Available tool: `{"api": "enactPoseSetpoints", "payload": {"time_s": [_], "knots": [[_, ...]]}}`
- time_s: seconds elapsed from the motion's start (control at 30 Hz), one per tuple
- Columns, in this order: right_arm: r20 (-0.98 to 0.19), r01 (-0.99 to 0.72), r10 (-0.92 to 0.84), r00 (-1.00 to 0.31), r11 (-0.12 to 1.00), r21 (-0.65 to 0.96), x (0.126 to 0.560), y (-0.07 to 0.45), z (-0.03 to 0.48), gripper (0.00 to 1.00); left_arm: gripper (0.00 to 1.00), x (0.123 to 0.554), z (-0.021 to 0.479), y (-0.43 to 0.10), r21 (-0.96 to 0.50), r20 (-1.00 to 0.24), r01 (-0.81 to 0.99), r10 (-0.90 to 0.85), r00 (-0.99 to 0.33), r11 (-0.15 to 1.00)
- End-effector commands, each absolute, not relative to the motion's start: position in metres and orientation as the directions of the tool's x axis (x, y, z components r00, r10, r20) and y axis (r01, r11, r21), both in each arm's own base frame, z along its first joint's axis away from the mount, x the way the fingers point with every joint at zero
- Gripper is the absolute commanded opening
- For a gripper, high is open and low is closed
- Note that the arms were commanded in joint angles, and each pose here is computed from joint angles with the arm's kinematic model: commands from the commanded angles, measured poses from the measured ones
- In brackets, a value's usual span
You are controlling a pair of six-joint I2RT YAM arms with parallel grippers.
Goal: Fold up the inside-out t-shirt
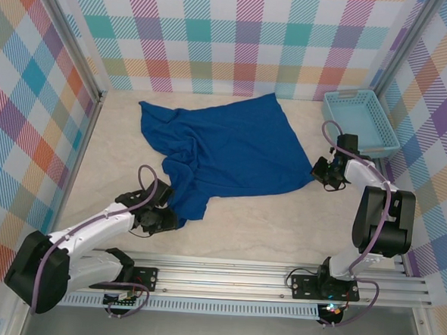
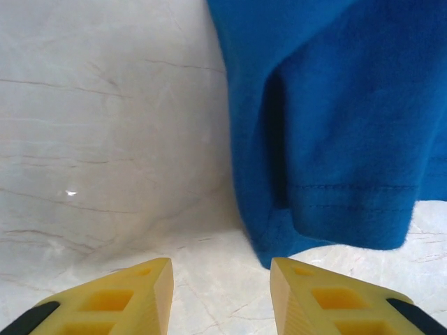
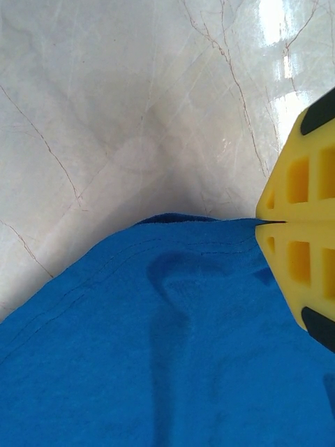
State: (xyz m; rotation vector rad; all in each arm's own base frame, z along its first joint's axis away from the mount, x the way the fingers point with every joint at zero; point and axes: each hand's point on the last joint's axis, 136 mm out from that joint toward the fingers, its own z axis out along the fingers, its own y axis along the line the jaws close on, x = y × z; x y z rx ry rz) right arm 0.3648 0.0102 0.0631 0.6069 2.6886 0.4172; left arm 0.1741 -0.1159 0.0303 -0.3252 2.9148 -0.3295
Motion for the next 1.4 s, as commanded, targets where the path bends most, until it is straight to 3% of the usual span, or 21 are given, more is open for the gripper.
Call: {"api": "enactPoseSetpoints", "payload": {"time_s": [0.0,0.53,0.77,1.37], "knots": [[-0.282,0.319,0.433,-0.856,0.873,0.369,0.364,0.016,0.067,0.0,0.41,0.178,0.03,-0.133,-0.31,-0.145,-0.178,-0.231,-0.962,0.934],[-0.283,0.313,0.429,-0.858,0.873,0.375,0.364,0.017,0.068,0.0,0.32,0.181,0.003,-0.127,-0.211,-0.127,-0.155,-0.184,-0.975,0.965],[-0.283,0.309,0.427,-0.859,0.872,0.378,0.365,0.018,0.068,0.0,0.29,0.19,0.009,-0.134,-0.194,-0.175,-0.104,-0.138,-0.975,0.976],[-0.279,0.299,0.42,-0.863,0.872,0.388,0.365,0.021,0.067,0.0,0.34,0.201,0.018,-0.146,-0.207,-0.238,-0.068,-0.118,-0.964,0.976]]}}
